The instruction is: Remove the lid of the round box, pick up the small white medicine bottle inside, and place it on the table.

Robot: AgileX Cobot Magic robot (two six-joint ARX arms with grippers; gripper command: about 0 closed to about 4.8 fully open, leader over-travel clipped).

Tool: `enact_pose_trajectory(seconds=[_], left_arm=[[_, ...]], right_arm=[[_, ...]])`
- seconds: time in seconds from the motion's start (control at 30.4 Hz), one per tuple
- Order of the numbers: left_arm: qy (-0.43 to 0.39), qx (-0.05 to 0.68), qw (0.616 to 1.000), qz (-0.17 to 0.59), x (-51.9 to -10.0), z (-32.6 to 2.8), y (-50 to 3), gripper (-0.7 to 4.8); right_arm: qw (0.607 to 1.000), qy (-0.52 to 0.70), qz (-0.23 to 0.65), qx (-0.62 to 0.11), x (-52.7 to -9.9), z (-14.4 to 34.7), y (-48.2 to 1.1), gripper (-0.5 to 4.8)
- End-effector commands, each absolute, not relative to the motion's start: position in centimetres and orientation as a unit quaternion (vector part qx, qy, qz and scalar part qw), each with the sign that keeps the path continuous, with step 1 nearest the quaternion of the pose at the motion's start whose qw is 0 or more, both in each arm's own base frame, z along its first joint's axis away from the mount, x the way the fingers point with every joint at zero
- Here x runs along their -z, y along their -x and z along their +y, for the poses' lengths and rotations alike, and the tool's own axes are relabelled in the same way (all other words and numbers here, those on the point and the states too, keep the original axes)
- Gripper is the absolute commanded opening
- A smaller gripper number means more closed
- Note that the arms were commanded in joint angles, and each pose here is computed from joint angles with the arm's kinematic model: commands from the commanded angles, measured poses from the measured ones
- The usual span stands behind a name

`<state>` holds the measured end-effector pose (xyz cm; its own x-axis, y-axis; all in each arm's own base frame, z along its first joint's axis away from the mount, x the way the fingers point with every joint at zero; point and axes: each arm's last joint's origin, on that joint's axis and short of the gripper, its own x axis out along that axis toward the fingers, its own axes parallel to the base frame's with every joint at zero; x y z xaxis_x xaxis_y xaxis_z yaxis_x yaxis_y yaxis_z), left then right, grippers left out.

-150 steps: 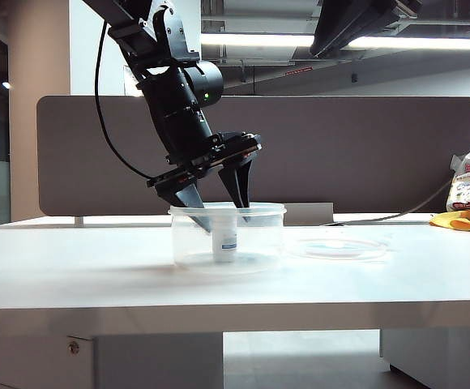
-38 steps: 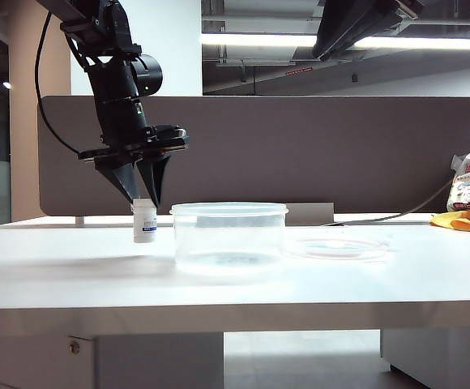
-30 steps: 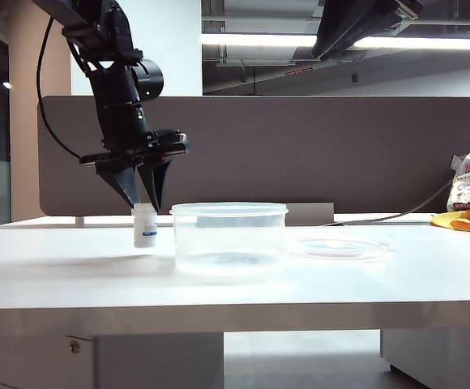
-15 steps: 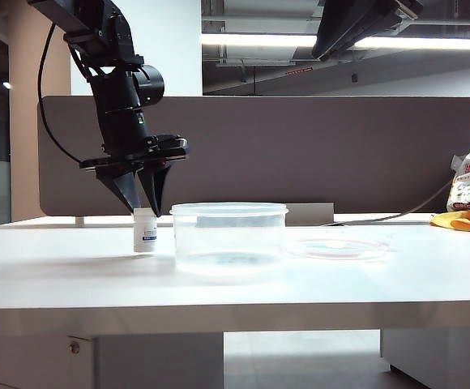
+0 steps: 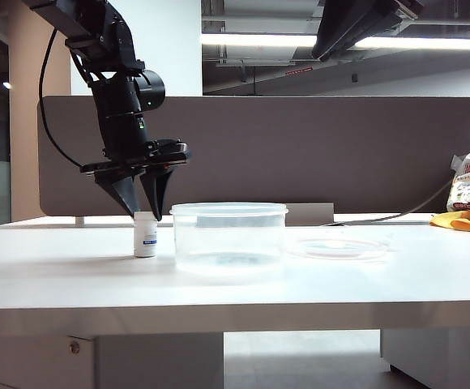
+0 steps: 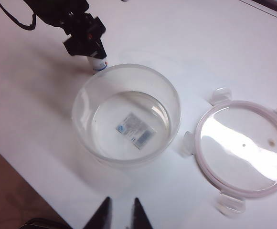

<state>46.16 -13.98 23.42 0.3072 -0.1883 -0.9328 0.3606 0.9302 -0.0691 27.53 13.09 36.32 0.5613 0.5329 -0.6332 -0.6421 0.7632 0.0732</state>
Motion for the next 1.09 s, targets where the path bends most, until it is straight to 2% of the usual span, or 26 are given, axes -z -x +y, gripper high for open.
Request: enact_pose_trajectory(seconds=[0.03, 0.13, 0.23, 0.33, 0.59, 0.69, 0.82, 1.09], left_arm=[[-0.076, 0.170, 0.807, 0.561, -23.5, -13.9, -46.2, 2.93], [-0.076, 0.170, 0.808, 0.559, -23.5, -13.9, -46.3, 3.46], [-0.076, 0.170, 0.809, 0.557, -23.5, -13.9, -46.3, 3.61], [-0.073, 0.167, 0.811, 0.556, -23.6, -13.9, -46.3, 4.09], [-0.072, 0.169, 0.824, 0.536, -26.0, -13.7, -45.7, 4.09], [-0.070, 0.170, 0.845, 0.503, -28.6, -13.5, -44.9, 4.08], [-0.068, 0.170, 0.872, 0.455, -32.9, -12.9, -43.2, 4.08], [-0.061, 0.174, 0.908, 0.376, -40.4, -11.5, -38.4, 4.04]], right_arm=[[0.882, 0.085, 0.320, -0.335, -36.6, 13.1, -27.5, 0.69], [0.882, 0.085, 0.320, -0.335, -36.6, 13.1, -27.5, 0.69], [0.882, 0.084, 0.320, -0.335, -36.6, 13.1, -27.5, 0.69], [0.882, 0.084, 0.321, -0.335, -36.6, 13.1, -27.5, 0.69], [0.882, 0.084, 0.319, -0.337, -36.6, 13.1, -27.5, 0.56], [0.884, 0.084, 0.314, -0.337, -36.8, 13.1, -27.4, 0.45], [0.886, 0.084, 0.306, -0.337, -37.2, 12.9, -27.0, -0.02], [0.916, 0.058, 0.268, -0.291, -39.0, 9.0, -24.7, -0.01]])
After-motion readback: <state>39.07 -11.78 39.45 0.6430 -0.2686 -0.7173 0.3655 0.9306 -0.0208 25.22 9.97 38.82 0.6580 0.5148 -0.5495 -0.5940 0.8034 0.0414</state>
